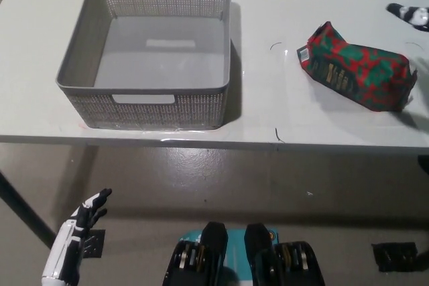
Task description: Use the right hand to pick up a bag of coffee beans on the right hand side and place it into a container on the left hand side
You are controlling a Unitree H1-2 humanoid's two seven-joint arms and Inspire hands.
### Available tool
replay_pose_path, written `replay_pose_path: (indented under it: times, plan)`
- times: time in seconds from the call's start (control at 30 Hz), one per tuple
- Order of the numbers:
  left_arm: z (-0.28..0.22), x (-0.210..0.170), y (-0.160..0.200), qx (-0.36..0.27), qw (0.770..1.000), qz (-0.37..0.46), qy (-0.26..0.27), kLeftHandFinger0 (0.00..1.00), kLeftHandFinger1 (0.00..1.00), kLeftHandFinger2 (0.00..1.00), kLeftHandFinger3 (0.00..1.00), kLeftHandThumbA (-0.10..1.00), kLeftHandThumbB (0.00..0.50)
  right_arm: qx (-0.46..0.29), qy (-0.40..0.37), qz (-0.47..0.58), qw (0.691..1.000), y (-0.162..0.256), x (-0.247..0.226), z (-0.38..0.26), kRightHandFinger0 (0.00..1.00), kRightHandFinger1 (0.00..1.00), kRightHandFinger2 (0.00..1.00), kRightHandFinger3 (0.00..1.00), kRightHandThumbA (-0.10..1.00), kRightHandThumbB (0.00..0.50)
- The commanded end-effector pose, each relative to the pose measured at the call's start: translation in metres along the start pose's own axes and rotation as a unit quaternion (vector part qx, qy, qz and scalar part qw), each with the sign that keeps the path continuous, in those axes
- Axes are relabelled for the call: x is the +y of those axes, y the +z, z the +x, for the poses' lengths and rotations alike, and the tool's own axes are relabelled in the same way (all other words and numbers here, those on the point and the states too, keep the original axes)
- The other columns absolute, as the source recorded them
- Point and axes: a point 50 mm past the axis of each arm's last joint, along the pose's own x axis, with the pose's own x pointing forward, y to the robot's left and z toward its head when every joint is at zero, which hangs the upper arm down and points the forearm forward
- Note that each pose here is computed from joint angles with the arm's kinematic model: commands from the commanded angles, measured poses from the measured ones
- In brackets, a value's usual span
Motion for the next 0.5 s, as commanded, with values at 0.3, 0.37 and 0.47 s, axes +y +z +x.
replay_pose_path:
  times: [0.3,0.37,0.47]
  plan:
    - [-0.011,0.013,0.011,-0.051,0.999,-0.006,0.001,1.0,1.0,1.0,1.0,1.0,0.21,0.107,0.238,-0.066,0.963,0.029,-0.056,0.108,1.0,1.0,1.0,1.0,0.99,0.5]
    - [-0.013,0.015,0.011,-0.048,0.999,-0.005,0.003,1.0,1.0,1.0,1.0,1.0,0.223,0.113,0.268,-0.084,0.953,0.033,-0.049,0.119,1.0,1.0,1.0,1.0,1.0,0.5]
    - [-0.015,0.016,0.01,-0.048,0.999,-0.003,0.006,1.0,1.0,1.0,1.0,1.0,0.23,0.121,0.298,-0.104,0.941,0.04,-0.046,0.127,1.0,1.0,1.0,1.0,1.0,0.5]
